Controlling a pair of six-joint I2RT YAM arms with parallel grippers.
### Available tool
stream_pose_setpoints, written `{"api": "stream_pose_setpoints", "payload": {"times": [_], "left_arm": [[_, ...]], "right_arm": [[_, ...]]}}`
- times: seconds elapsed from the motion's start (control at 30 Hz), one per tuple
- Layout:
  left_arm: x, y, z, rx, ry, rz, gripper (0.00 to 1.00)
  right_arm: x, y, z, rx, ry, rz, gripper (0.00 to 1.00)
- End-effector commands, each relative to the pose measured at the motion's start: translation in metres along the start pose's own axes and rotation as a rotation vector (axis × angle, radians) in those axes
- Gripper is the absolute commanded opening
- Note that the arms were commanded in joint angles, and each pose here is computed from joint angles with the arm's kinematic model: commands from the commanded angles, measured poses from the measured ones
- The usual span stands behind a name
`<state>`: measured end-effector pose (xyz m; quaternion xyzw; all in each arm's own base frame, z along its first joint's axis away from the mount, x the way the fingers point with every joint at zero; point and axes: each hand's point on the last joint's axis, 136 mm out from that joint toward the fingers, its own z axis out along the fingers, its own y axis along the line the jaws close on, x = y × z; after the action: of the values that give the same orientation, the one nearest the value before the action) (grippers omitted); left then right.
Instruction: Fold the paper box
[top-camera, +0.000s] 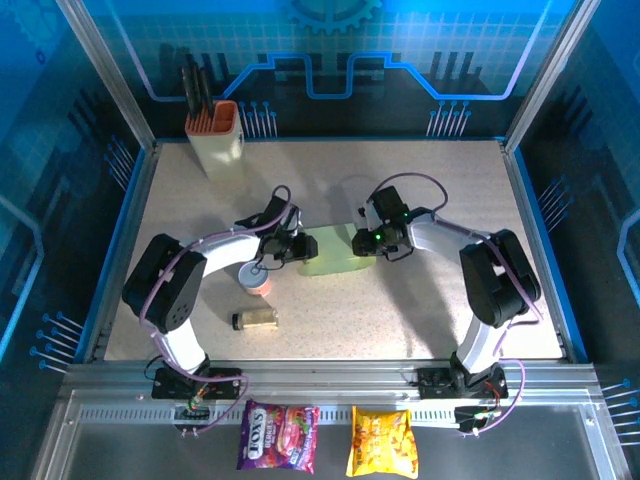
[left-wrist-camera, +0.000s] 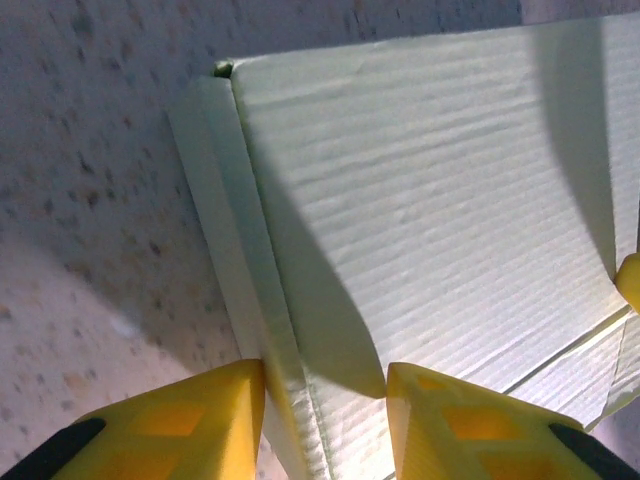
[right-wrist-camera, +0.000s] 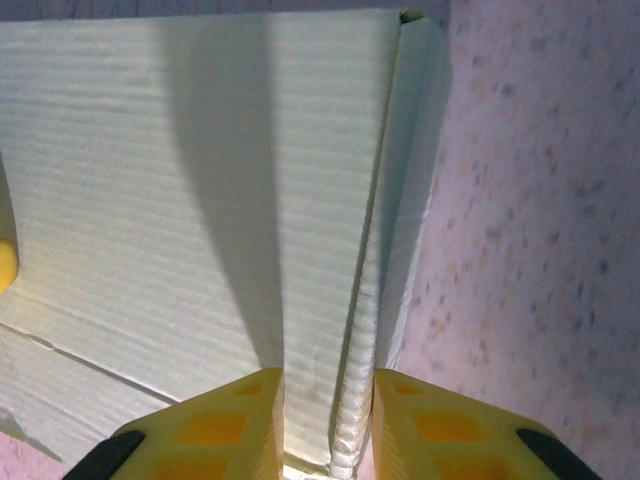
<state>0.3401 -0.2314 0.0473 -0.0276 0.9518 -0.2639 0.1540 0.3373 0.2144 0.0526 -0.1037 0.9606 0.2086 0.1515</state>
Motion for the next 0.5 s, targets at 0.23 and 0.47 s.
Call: {"api": "stream_pose_setpoints", "payload": {"times": [0.23, 0.47], "left_arm": [[0.078, -0.013, -0.011, 0.035, 0.137, 0.004, 0.40], [0.067, 0.000, -0.031, -0.049, 0.070, 0.084, 0.48]], "right_arm": [[0.068, 0.013, -0.019, 0.018, 0.114, -0.050, 0.25], [0.055, 0.009, -0.032, 0.064, 0.067, -0.092, 0.40]]}}
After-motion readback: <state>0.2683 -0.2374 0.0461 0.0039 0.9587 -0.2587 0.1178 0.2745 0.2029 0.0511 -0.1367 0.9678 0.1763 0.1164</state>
